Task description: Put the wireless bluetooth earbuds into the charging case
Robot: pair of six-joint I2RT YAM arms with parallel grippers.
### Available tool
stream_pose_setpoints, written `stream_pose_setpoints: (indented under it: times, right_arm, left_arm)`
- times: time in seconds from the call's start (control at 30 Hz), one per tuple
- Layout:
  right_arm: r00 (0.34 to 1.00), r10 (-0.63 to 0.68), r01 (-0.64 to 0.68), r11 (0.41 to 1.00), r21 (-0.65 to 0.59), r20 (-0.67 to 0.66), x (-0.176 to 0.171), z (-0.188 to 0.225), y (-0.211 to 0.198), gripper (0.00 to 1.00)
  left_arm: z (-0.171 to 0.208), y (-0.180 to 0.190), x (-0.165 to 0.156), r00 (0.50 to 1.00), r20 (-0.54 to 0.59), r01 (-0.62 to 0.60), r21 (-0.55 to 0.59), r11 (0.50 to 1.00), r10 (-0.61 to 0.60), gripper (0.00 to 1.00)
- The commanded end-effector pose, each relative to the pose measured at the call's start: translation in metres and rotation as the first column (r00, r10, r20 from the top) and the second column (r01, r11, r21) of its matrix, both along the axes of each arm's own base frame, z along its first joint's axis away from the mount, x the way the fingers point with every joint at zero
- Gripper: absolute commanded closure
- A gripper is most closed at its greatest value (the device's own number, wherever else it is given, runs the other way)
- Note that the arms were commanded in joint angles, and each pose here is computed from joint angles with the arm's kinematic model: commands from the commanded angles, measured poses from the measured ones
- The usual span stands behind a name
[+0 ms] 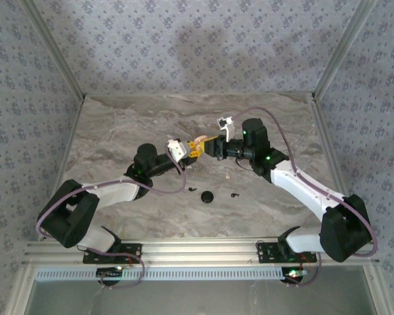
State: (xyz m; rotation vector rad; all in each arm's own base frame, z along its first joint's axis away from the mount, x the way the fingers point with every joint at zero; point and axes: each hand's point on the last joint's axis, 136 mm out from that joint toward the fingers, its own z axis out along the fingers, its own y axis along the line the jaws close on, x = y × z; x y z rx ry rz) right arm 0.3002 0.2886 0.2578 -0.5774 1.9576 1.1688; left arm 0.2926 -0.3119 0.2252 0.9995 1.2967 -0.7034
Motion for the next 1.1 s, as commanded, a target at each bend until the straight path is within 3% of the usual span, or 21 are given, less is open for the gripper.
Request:
stream_pose_setpoints:
  times: [0.0,0.93,1.07]
  right_arm:
    - [1.000,0.030,-0.031,0.996,-0.087,-0.004,-0.003,-0.012,-0.002,0.77]
    - [0.971,0.237,-0.223,0.927,-0.301,0.010,-0.017,-0.022,-0.011,0.78]
    - [0.967,0.250,-0.223,0.923,-0.315,0.048,-0.013,-0.008,-0.012,0.78]
  left_arm:
    - [0.054,-0.009,-0.018,0.985,0.154,0.095,-0.070,0.993,-0.084,0.90]
    - [0.059,-0.020,-0.039,0.966,0.107,0.243,-0.059,0.968,-0.236,0.90]
    - [0.058,-0.021,-0.042,0.962,0.095,0.261,-0.053,0.964,-0.255,0.90]
